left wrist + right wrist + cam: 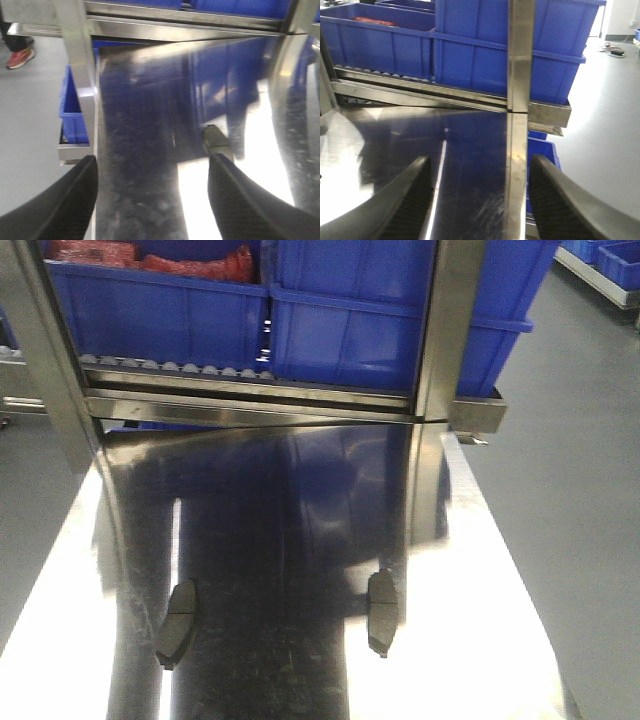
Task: Move and align brake pads A on conveyor
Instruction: 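Drive up to the steel table and stop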
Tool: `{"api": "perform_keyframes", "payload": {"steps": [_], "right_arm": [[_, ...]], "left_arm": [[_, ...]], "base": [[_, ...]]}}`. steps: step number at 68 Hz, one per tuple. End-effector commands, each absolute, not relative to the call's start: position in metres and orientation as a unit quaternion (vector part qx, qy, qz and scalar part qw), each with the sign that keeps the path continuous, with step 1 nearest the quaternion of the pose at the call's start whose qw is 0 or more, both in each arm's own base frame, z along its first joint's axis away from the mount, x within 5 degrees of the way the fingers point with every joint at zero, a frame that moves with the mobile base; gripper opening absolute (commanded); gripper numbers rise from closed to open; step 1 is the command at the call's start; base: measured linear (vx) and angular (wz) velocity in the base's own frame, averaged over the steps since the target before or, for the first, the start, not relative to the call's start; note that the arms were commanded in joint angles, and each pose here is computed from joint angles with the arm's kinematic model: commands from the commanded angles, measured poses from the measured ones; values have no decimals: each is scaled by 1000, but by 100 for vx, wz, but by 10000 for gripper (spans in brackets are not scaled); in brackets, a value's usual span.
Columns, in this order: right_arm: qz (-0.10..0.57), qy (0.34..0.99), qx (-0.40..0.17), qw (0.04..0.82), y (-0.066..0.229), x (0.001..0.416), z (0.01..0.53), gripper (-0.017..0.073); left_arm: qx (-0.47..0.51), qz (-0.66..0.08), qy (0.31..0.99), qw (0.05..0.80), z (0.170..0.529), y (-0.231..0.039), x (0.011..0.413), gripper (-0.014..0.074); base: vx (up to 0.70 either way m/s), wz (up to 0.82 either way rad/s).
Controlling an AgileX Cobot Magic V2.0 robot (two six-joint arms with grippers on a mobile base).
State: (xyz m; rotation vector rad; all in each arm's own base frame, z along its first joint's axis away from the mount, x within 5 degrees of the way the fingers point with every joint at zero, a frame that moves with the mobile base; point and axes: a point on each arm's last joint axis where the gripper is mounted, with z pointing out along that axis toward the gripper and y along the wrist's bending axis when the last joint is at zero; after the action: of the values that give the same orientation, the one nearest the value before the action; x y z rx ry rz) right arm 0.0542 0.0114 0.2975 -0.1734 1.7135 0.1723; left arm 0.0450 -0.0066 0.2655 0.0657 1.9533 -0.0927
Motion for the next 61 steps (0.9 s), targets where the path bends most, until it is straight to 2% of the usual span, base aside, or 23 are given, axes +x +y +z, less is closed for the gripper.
{"api": "perform_keyframes", "payload": {"steps": [1,61], "right_arm": [[78,721,-75,684,12,55,313,411],[78,721,-75,684,12,55,313,411]], "left_arm": [[25,-44,802,595,280,-7,47,460],[25,-44,802,595,280,-7,47,460]], "base": [[7,25],[2,6]]}}
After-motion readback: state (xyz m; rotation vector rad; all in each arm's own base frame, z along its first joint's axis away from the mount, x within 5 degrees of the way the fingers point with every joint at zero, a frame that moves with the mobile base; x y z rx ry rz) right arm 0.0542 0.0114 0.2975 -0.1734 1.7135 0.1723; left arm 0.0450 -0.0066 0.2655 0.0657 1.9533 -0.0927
